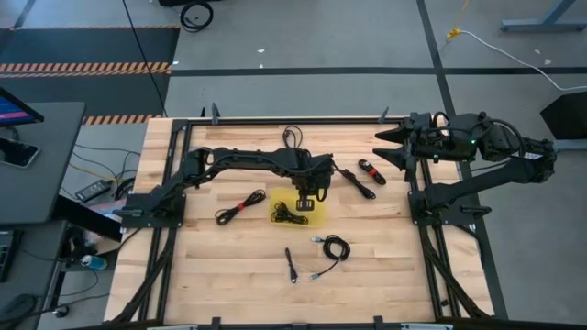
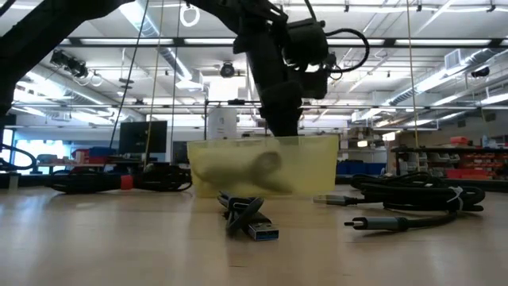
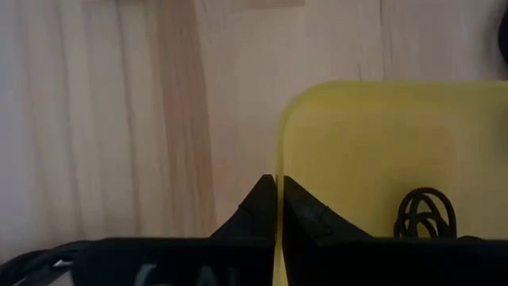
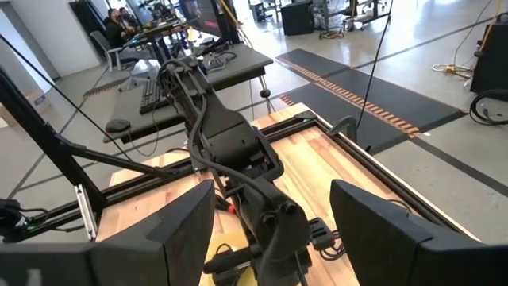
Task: Pick and place USB-C Cables
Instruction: Move the yellow bin to the center of the table, then put the black charger cable into the yellow bin
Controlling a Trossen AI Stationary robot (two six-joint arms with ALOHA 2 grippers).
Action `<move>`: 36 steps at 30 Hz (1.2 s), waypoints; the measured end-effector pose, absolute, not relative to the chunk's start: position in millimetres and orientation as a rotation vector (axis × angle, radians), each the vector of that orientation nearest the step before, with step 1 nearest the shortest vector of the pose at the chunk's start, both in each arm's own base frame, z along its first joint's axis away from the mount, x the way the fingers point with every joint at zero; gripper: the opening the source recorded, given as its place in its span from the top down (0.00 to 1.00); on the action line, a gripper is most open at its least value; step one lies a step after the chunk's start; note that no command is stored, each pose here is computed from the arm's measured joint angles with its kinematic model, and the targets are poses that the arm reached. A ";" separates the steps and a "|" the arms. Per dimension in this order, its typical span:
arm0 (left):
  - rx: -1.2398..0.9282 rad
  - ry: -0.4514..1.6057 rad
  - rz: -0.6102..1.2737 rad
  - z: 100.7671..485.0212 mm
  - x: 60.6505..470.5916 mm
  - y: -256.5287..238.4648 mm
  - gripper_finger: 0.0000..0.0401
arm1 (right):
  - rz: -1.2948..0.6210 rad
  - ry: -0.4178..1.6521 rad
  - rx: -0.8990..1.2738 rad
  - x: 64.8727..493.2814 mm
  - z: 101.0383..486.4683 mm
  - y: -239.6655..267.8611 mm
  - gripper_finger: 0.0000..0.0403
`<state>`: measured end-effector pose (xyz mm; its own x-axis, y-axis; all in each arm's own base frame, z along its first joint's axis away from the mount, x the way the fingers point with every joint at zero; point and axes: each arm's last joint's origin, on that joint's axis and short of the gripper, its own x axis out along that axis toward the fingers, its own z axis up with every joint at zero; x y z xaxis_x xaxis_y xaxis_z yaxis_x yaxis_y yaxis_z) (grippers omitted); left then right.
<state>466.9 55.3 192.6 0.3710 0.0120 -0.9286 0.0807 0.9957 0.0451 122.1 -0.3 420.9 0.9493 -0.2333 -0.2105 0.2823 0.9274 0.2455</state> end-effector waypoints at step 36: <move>0.067 1.137 0.007 210.4 480.3 63.4 0.77 | -0.265 0.180 0.276 122.2 420.8 -0.2 0.36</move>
